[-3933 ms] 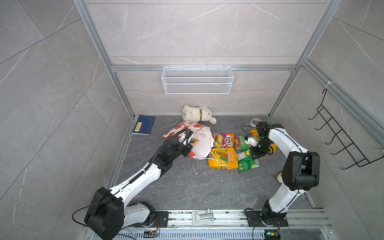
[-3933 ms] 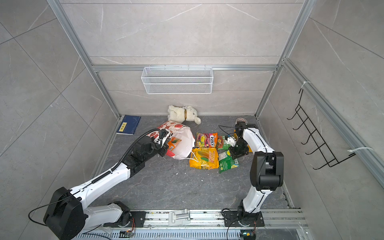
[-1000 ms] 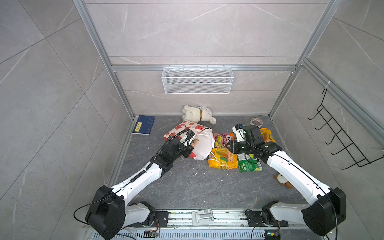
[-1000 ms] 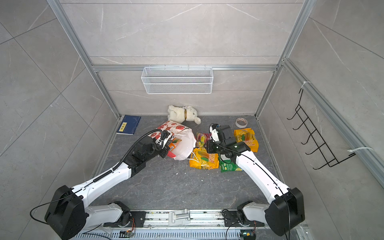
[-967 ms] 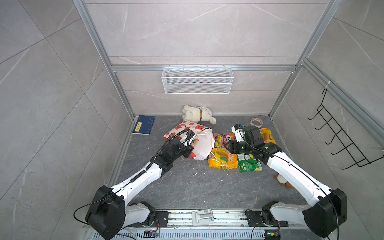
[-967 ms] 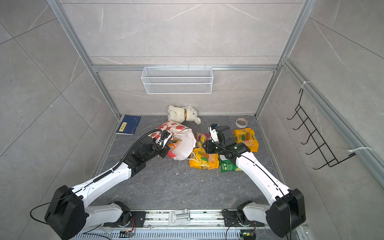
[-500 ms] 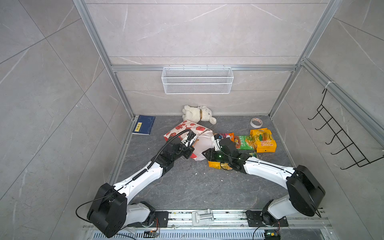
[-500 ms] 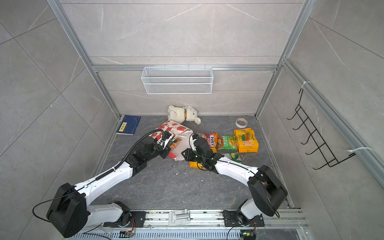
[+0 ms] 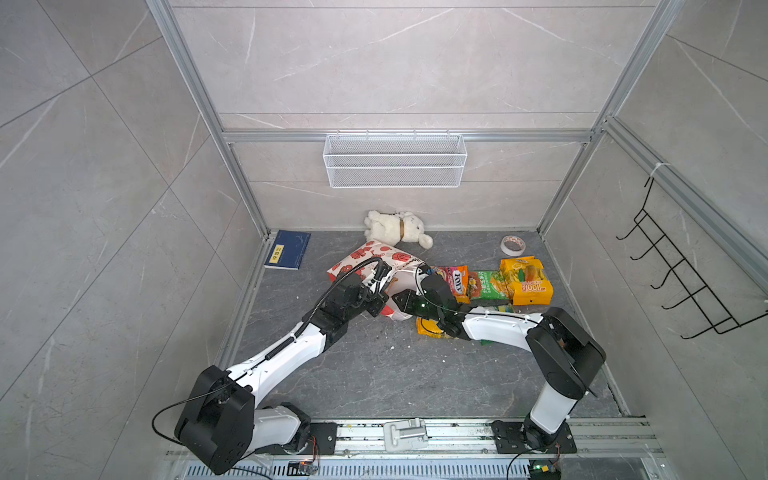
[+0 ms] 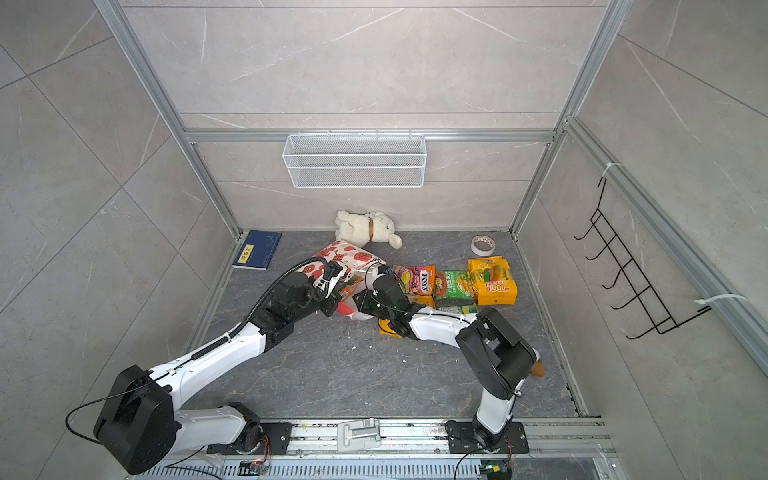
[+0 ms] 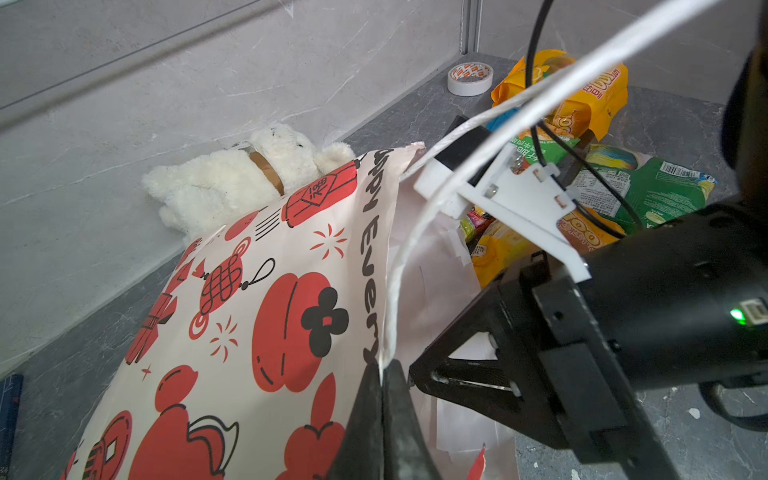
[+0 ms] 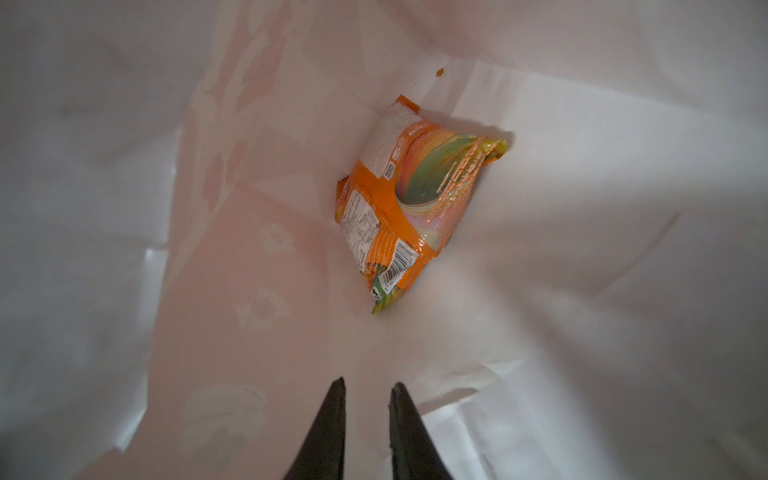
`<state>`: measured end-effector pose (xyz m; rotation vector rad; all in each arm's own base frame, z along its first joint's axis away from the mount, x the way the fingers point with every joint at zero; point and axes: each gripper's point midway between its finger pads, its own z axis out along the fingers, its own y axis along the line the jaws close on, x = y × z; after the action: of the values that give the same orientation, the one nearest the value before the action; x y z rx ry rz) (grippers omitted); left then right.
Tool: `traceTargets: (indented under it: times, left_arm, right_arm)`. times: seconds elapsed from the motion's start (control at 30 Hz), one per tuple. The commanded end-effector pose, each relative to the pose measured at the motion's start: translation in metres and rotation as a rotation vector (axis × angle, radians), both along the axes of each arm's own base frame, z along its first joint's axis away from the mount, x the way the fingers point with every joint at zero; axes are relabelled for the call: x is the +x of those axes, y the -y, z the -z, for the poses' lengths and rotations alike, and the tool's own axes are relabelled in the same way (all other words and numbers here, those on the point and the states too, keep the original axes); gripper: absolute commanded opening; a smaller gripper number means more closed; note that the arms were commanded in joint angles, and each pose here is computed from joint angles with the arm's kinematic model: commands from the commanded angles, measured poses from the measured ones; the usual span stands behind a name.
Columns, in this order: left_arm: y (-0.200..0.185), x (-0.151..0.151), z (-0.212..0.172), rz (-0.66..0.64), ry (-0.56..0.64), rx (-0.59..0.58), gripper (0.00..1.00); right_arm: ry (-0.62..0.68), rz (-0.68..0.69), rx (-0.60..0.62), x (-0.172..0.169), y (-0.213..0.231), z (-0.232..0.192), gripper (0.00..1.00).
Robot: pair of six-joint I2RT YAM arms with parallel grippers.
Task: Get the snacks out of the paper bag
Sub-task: 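Lower the right gripper into the bag onto the orange packet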
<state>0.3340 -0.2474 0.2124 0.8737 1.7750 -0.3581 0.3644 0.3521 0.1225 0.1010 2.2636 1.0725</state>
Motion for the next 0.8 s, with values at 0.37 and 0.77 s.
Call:
traceTargets:
  times: [0.37, 0.77]
  left_arm:
    - [0.008, 0.0, -0.029, 0.029, 0.039, -0.069, 0.0]
    - [0.01, -0.002, -0.031, 0.046, 0.043, -0.07, 0.0]
  right_arm:
    - [-0.126, 0.086, 0.03, 0.027, -0.02, 0.036, 0.33]
    - [-0.2, 0.18, 0.056, 0.054, -0.029, 0.053, 0.43]
